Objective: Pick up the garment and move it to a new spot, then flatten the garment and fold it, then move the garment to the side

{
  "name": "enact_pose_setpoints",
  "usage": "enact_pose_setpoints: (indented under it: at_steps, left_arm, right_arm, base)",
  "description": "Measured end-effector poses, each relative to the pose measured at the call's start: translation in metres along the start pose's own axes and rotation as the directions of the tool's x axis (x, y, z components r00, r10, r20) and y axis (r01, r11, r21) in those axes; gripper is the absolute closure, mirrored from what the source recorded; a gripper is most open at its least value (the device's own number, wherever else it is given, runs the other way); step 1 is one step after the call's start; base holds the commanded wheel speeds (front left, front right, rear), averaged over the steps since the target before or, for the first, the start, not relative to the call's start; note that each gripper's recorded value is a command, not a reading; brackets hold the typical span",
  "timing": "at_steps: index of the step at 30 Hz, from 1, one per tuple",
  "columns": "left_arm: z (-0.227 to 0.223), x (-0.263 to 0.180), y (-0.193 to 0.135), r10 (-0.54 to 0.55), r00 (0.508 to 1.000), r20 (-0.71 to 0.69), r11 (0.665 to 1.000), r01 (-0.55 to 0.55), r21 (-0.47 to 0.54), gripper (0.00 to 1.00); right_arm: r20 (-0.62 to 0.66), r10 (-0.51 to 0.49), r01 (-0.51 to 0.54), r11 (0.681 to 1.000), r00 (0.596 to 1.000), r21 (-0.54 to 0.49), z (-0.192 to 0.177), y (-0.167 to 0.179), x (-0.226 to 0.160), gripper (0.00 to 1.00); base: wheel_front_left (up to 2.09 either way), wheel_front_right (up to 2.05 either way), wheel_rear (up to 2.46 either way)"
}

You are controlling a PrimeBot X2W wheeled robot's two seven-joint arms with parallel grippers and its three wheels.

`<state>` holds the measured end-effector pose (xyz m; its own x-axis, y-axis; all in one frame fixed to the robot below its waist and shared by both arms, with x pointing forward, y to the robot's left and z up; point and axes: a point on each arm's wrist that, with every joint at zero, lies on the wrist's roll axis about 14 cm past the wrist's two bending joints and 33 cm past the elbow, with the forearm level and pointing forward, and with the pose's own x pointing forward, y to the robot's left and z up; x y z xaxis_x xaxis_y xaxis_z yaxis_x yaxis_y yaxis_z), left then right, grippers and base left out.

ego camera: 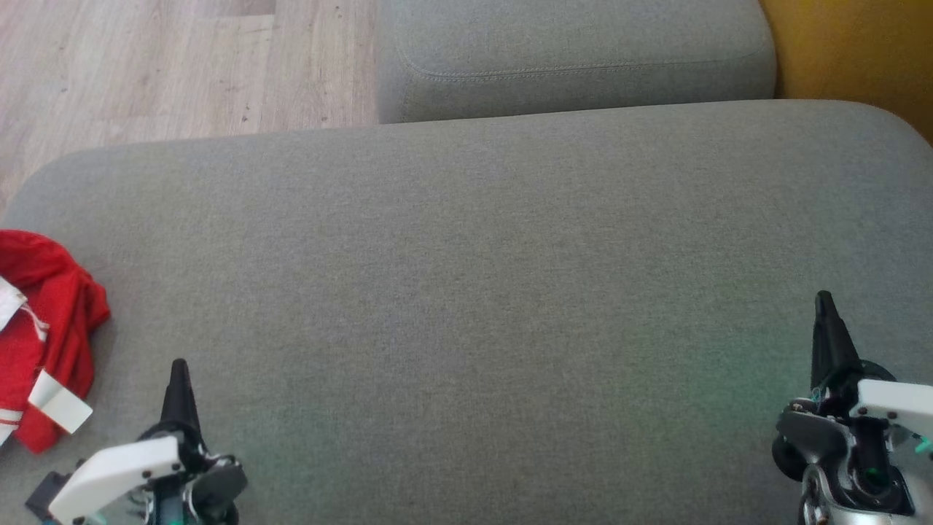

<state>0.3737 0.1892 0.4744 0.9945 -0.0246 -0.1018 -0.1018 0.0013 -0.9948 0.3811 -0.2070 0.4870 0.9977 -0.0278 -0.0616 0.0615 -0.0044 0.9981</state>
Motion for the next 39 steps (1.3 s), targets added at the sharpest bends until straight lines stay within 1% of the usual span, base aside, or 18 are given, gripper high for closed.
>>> enact_pose_setpoints:
  at_steps: [1,6,8,17,21,26,33,39]
  left_arm:
    - [0.000,0.000,0.000,0.000,1.000,0.000,1.000,0.000,0.000,0.00]
    - [-0.003,-0.020,0.047,0.140,0.990,-0.002,0.990,-0.140,-0.013,0.00]
    - [-0.002,-0.025,0.055,0.163,0.987,0.001,0.987,-0.163,-0.014,0.00]
    - [-0.002,-0.019,0.050,0.153,0.988,0.012,0.987,-0.153,0.038,0.00]
    - [-0.002,-0.016,0.047,0.148,0.989,0.012,0.985,-0.149,0.089,0.00]
    - [-0.002,-0.011,0.044,0.140,0.990,0.011,0.979,-0.140,0.150,0.00]
    - [-0.002,-0.003,0.039,0.131,0.991,0.010,0.960,-0.129,0.248,0.00]
    - [-0.001,0.004,0.035,0.124,0.992,0.007,0.931,-0.119,0.345,0.00]
  right_arm:
    - [0.000,0.000,0.000,1.000,1.000,0.000,0.000,0.000,0.000,0.00]
    - [0.004,-0.137,0.137,0.991,0.991,0.016,-0.001,-0.046,-0.019,0.00]
    - [0.005,-0.156,0.156,0.988,0.988,0.016,0.000,-0.052,-0.024,0.00]
    - [-0.010,-0.147,0.147,0.989,0.989,-0.022,-0.006,-0.048,-0.019,0.00]
    - [-0.012,-0.144,0.143,0.988,0.990,-0.063,-0.007,-0.047,-0.016,0.00]
    - [-0.021,-0.118,0.114,0.987,0.993,-0.115,-0.011,-0.036,-0.005,0.00]
    - [-0.035,-0.120,0.110,0.972,0.992,-0.207,-0.014,-0.035,0.003,0.00]
    - [-0.051,-0.100,0.081,0.951,0.994,-0.298,-0.019,-0.026,0.014,0.00]
  base:
    - [0.00,0.00,0.00]
    - [0.00,0.00,0.00]
    - [0.00,0.00,0.00]
    - [0.00,0.00,0.00]
    - [0.00,0.00,0.00]
    - [0.00,0.00,0.00]
    - [0.00,0.00,0.00]
    - [0.00,0.00,0.00]
